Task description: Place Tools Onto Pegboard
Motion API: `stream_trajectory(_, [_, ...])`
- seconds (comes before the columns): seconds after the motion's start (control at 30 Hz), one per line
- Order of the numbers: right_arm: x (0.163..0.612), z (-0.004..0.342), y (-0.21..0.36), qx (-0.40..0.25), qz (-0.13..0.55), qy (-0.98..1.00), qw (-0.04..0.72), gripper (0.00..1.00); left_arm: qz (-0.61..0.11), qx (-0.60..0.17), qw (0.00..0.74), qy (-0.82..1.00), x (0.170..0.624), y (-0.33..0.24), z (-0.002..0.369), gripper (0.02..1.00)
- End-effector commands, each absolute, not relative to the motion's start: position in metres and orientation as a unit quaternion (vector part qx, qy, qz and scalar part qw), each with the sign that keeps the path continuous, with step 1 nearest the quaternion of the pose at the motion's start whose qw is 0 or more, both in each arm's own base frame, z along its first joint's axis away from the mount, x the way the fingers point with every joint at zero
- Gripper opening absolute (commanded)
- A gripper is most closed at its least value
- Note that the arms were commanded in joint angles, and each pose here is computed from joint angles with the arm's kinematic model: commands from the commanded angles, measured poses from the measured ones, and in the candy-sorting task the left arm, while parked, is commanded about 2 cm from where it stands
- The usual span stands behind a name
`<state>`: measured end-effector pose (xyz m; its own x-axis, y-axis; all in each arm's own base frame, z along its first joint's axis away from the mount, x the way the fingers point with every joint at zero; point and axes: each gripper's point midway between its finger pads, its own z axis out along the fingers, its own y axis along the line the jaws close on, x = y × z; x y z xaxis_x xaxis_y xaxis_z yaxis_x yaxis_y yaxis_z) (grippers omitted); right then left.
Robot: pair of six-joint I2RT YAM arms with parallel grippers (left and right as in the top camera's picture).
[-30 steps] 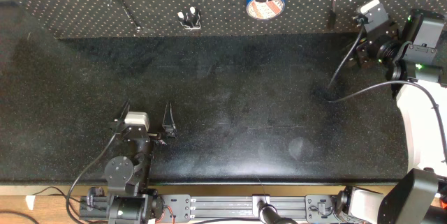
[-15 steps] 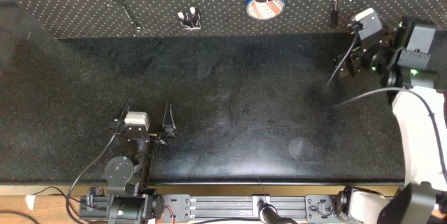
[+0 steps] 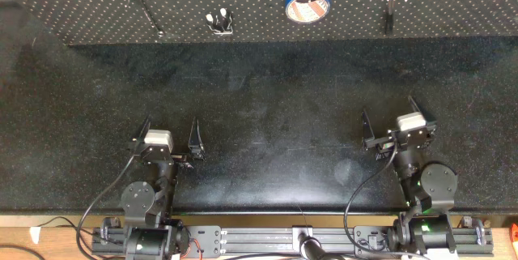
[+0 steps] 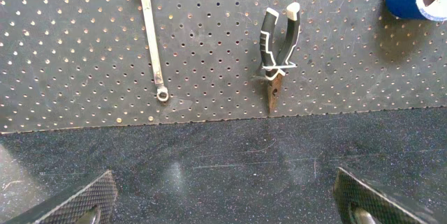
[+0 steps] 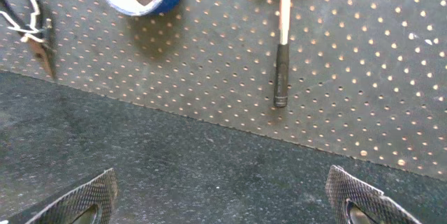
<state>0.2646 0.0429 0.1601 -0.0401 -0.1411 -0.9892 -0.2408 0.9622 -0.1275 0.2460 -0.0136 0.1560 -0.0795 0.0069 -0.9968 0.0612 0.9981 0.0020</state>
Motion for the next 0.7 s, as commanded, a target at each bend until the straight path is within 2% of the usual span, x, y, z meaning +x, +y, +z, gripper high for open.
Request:
stream_trajectory(0.03, [0.253, 0.157, 0.045, -0.126, 0.037, 0.724, 0.677, 0.976, -0.015, 0.027, 0.677, 0.735, 0.246, -0.014, 0.155, 0.996])
stream_trajectory(0.17, [0.243, 0.159, 0.04, -0.127, 0.013, 0.718, 0.685, 0.976, -0.015, 0.027, 0.677, 0.735, 0.246, -0.014, 0.155, 0.996])
stream_trajectory(0.23, [0.243, 0.16, 0.038, -0.109, 0.024, 0.719, 0.686, 0.976, -0.015, 0.027, 0.677, 0.735, 0.246, -0.013, 0.155, 0.996])
stream_trajectory(0.37, [0.244, 0.16, 0.031, -0.039, 0.061, 0.727, 0.683, 0.976, -0.015, 0.027, 0.677, 0.735, 0.246, -0.013, 0.155, 0.996])
stream_trajectory(0.43, [0.245, 0.161, 0.025, 0.02, 0.088, 0.726, 0.681, 0.976, -0.015, 0.027, 0.677, 0.735, 0.246, -0.013, 0.155, 0.996])
stream_trajectory(0.7, [0.245, 0.157, 0.028, 0.022, 0.099, 0.731, 0.674, 0.976, -0.015, 0.027, 0.677, 0.735, 0.246, -0.013, 0.155, 0.996])
